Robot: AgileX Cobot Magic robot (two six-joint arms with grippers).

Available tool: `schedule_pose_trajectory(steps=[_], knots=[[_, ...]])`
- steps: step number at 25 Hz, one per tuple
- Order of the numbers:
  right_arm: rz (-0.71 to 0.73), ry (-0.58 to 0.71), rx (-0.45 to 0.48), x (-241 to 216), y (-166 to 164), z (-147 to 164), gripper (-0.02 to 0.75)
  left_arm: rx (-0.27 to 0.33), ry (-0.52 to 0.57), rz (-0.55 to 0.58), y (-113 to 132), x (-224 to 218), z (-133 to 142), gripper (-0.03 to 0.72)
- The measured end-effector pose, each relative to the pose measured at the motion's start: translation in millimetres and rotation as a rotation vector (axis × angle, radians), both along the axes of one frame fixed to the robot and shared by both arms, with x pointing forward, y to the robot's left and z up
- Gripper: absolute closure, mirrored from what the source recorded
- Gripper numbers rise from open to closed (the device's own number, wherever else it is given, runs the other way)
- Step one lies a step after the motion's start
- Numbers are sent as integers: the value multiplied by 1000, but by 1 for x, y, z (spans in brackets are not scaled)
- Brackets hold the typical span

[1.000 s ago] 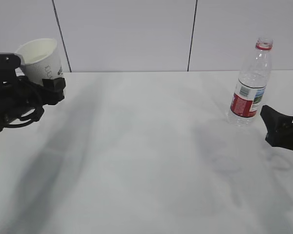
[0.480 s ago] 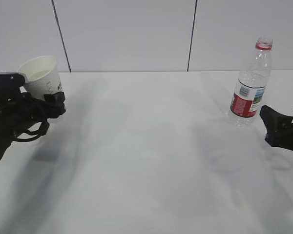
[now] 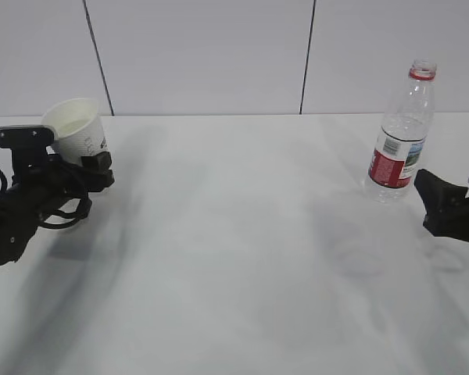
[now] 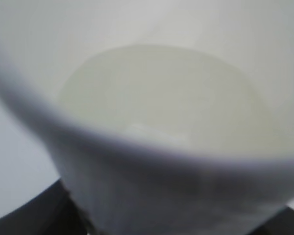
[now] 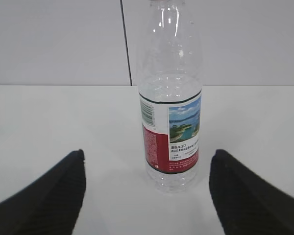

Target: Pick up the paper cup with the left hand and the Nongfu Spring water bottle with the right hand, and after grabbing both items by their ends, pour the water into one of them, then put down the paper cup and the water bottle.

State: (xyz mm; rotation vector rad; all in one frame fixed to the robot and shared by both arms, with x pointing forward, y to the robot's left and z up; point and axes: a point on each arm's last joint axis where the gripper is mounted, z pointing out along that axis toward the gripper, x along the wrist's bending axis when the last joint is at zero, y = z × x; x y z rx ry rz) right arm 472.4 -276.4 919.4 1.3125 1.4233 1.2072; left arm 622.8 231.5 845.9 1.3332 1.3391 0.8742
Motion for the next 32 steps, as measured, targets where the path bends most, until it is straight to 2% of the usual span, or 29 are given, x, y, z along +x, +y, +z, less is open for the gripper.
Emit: schedule_pose_trajectory(steps=[10, 16, 18, 23, 32], knots=[[2, 0, 0, 0, 0, 0, 145, 4, 19, 0, -2, 13, -27, 203], [3, 0, -1, 0, 0, 0, 145, 1, -10, -4, -3, 14, -29, 199], [3, 0, -1, 0, 0, 0, 145, 3, -12, -13, -4, 14, -30, 182], [19, 0, -4, 0, 2, 0, 145, 5, -12, -21, -4, 14, -31, 65], [29, -1, -7, 0, 2, 0, 145, 3, -27, -21, -4, 13, -30, 44]])
